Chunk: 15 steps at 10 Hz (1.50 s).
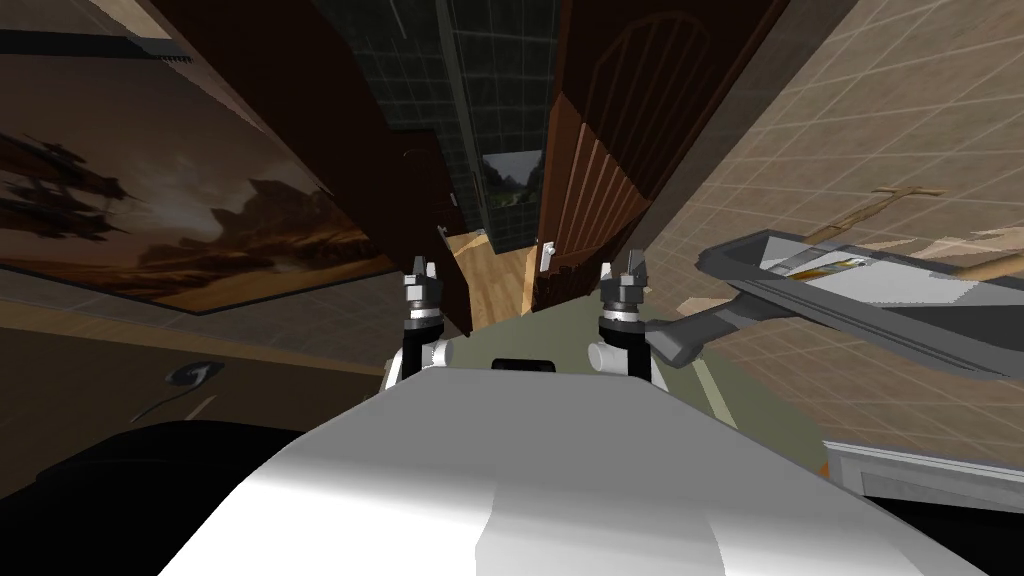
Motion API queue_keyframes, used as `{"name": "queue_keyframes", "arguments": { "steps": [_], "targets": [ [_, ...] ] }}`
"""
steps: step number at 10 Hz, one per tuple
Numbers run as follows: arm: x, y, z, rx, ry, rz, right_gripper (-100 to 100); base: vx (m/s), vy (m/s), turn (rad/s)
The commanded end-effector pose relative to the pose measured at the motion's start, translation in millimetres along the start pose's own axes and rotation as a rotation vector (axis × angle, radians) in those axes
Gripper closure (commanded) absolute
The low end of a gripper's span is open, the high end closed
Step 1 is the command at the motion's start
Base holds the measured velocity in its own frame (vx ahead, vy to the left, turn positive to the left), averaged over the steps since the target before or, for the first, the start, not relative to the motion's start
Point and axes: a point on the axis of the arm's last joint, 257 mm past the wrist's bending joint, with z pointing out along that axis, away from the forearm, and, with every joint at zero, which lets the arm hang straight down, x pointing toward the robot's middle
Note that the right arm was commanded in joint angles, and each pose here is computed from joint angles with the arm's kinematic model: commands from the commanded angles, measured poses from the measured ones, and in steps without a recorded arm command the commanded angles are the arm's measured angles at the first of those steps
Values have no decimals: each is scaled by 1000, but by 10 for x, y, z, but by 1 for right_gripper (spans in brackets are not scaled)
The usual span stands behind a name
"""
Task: Push the door open
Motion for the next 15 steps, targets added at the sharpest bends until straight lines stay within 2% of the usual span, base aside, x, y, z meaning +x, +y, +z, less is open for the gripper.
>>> {"name": "queue_keyframes", "arguments": {
  "steps": [1,7,12,15],
  "targets": [
    [50,-178,-14,39,12,12,-100,96,-79,83],
    [300,-934,-121,197,64,53,-100,86,-90,83],
    [531,-1524,-265,328,111,79,-100,92,-92,85],
    [662,-1868,-389,408,139,89,-100,73,-107,89]
  ]
}}
